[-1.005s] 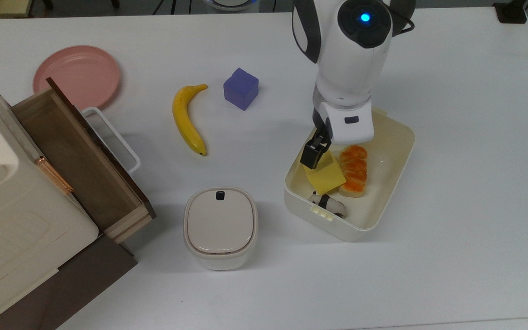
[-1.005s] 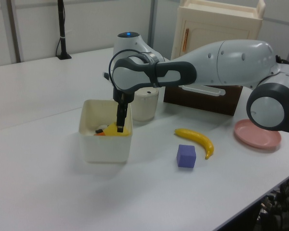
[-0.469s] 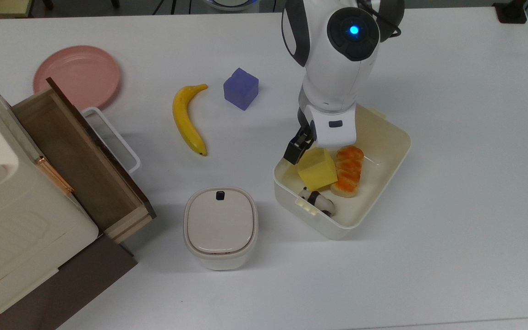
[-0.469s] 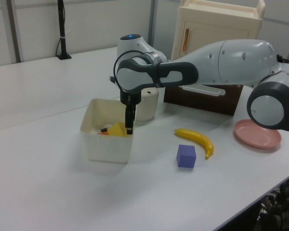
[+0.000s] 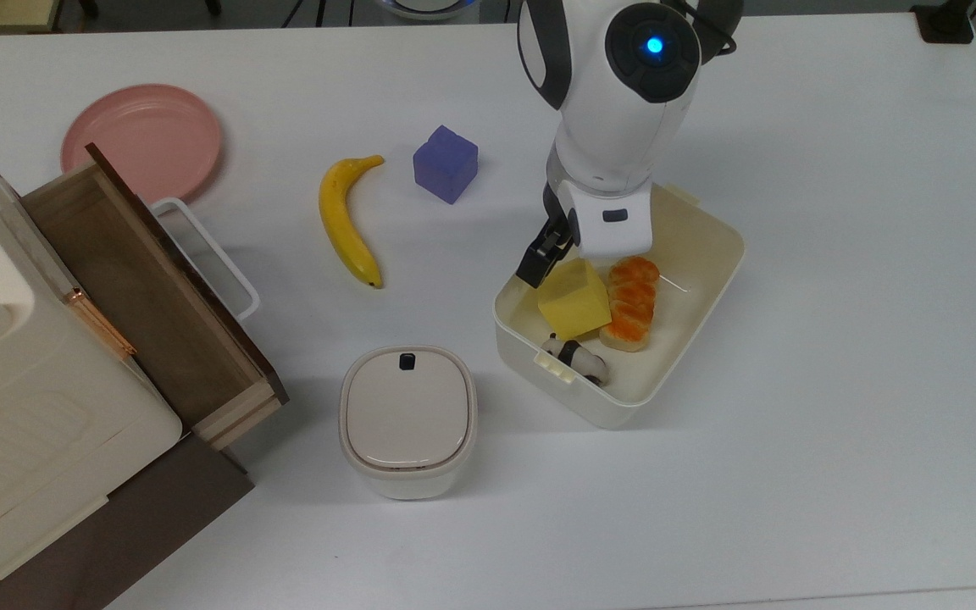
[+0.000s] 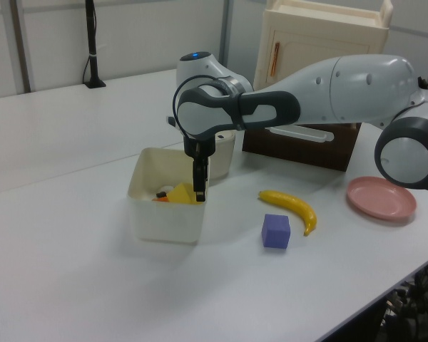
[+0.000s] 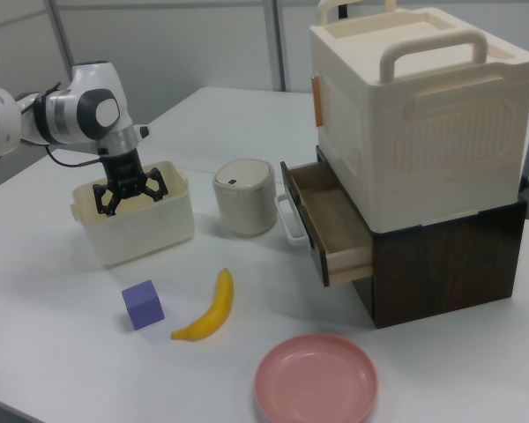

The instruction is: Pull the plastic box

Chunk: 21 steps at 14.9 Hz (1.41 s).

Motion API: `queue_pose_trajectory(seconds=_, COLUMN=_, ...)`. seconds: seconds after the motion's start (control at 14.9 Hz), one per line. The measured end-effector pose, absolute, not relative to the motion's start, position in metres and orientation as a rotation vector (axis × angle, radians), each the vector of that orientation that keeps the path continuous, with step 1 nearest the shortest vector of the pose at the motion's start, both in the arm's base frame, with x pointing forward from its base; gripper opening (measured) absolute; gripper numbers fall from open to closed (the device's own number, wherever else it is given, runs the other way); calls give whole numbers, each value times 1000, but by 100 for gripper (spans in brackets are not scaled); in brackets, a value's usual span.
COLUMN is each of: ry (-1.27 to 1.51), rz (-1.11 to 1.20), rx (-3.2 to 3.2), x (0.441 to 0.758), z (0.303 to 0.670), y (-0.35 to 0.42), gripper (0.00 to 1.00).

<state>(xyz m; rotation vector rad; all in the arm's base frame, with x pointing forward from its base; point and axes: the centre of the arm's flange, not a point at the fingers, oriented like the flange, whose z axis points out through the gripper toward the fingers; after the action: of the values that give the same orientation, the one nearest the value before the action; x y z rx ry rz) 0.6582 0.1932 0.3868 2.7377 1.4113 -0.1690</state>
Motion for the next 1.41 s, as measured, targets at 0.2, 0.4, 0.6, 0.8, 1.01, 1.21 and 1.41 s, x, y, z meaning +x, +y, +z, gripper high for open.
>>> queue_pose_trajectory(seconds=0.2, ry=1418, rz=-189, rx=2718, x=655, z=393, y=190, gripper=100)
queue_pose_trajectory(seconds=0.4, ry=1446, rz=-225, rx=2698, x=651, z=401, y=182, gripper=100)
queue_pose_trajectory(seconds=0.6, ry=1456, rz=-221, rx=2687, x=652, z=408, y=172, gripper=100)
queue_pose_trajectory(seconds=0.8, ry=1429, rz=-205, rx=2699, x=652, z=415, y=170, gripper=100)
queue_pose_trajectory(seconds=1.01, ry=1365, rz=-127, rx=2725, x=649, z=448, y=169, gripper=100)
queue_pose_trajectory(seconds=1.21, ry=1205, rz=-53, rx=2793, x=638, z=496, y=155, gripper=100)
queue_pose_trajectory(seconds=1.41, ry=902, rz=-20, rx=2905, x=625, z=539, y=116, gripper=100)
